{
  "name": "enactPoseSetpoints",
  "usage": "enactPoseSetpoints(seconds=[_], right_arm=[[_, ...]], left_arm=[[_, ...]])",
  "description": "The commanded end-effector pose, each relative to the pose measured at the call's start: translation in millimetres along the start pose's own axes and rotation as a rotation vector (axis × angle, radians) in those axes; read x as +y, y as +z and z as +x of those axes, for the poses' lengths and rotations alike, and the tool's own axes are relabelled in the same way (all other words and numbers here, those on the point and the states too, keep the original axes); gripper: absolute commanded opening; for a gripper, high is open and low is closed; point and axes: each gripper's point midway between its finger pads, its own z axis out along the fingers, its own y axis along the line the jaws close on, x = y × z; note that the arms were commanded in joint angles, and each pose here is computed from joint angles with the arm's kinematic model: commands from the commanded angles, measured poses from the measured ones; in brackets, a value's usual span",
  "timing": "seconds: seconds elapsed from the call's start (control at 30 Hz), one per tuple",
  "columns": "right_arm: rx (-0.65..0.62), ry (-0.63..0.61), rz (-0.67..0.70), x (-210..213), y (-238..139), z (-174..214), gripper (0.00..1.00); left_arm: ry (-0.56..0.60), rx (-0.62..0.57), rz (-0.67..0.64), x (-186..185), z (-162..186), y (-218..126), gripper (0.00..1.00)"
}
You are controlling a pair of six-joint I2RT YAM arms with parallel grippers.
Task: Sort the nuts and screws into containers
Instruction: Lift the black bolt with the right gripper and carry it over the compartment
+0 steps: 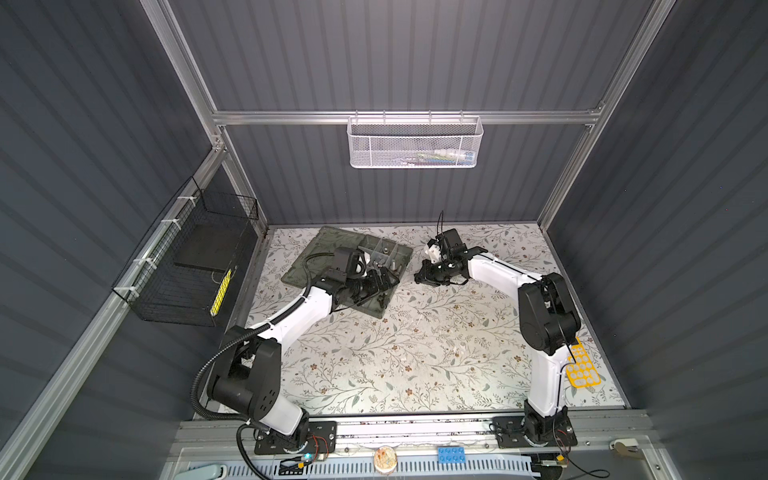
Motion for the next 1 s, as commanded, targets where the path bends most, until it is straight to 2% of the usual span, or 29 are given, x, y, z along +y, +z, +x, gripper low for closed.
enactPoseSetpoints(seconds=[0.0, 0.3, 0.6, 0.97], right_arm=[[-0.004, 0.010, -0.058, 19, -7, -2, 0.04], [-0.021, -0.009, -0.134, 55, -8, -9, 0.03], [0.018, -0.026, -0.180, 87, 12, 2, 0.03], [0.065, -0.015, -0.177, 94, 47, 10, 0.04]], left_arm=[[0.028, -0.039, 0.007, -4, -11, -19, 1.00], [0.003, -0.061, -0.001, 12, -17, -37, 1.00], [-0.020, -0.061, 0.000, 22, -14, -42, 1.00], [-0.034, -0.066, -0.003, 29, -9, -47, 1.00]])
